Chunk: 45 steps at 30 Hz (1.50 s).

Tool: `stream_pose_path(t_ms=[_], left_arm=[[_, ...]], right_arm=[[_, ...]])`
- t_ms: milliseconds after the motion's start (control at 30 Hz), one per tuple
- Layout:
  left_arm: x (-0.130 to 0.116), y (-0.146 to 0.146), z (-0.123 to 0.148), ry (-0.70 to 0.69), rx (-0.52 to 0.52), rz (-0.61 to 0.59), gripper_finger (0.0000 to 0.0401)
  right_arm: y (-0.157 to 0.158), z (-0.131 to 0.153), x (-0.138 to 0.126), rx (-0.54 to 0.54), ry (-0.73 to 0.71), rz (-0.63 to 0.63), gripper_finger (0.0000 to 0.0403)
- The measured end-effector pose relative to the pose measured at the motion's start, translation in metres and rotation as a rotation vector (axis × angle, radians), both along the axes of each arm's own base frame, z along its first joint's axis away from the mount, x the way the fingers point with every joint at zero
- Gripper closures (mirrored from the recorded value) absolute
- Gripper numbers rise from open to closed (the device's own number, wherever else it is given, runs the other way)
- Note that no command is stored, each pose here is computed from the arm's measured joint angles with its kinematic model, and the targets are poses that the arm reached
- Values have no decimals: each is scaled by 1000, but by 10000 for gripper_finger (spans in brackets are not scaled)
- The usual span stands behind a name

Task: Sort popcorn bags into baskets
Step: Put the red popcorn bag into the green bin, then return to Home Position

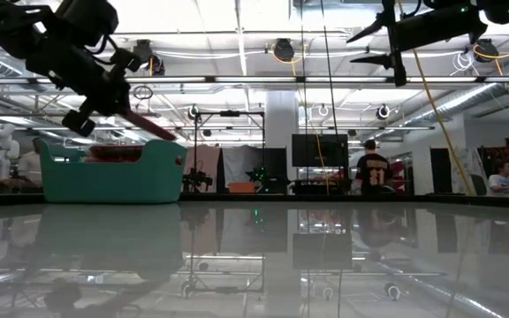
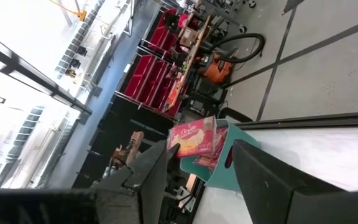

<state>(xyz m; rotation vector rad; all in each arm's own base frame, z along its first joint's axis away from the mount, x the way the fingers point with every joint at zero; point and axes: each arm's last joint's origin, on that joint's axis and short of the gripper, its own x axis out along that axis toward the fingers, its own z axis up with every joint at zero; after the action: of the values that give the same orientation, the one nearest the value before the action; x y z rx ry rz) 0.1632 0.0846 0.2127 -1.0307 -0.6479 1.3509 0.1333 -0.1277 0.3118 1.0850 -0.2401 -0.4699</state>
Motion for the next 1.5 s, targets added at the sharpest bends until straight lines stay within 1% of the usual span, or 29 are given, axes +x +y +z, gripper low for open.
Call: stream_pose_path(t_ms=[133,267,367,467,600,767,867,967,1067,1167,1267,1333,1500], left_arm=[[-8,3,0,37,-24,6,355],[-11,10,-6,58,-96,-63,337],[-13,13,-7,66,-125,-101,314],[-14,15,-5,92,-107,-104,277],[-20,18,1,113,-83,-96,212],[-29,17,12,56,-48,-109,132],[-32,13,23,37,-22,-174,109],[-36,9,36,44,-2,-253,112],[-40,6,51,86,7,-290,129],[-45,3,69,123,25,-301,149],[-48,1,83,177,28,-303,165],[-50,1,92,196,48,-304,175],[-51,0,106,214,94,-320,192]], right_arm=[[-2,-2,2,10,9,0,227],[-5,-4,5,12,13,0,227],[-7,-6,7,23,12,-1,227],[-8,-6,7,31,13,-1,227],[-7,-6,7,30,11,-1,227],[-7,-6,7,44,1,1,227],[-7,-6,7,45,1,1,227],[-7,-6,7,45,1,1,227],[-7,-6,7,45,1,2,227],[-7,-6,7,45,1,3,227],[-7,-6,7,44,2,5,227],[-7,-6,7,43,2,5,227],[-7,-6,7,42,3,5,227]])
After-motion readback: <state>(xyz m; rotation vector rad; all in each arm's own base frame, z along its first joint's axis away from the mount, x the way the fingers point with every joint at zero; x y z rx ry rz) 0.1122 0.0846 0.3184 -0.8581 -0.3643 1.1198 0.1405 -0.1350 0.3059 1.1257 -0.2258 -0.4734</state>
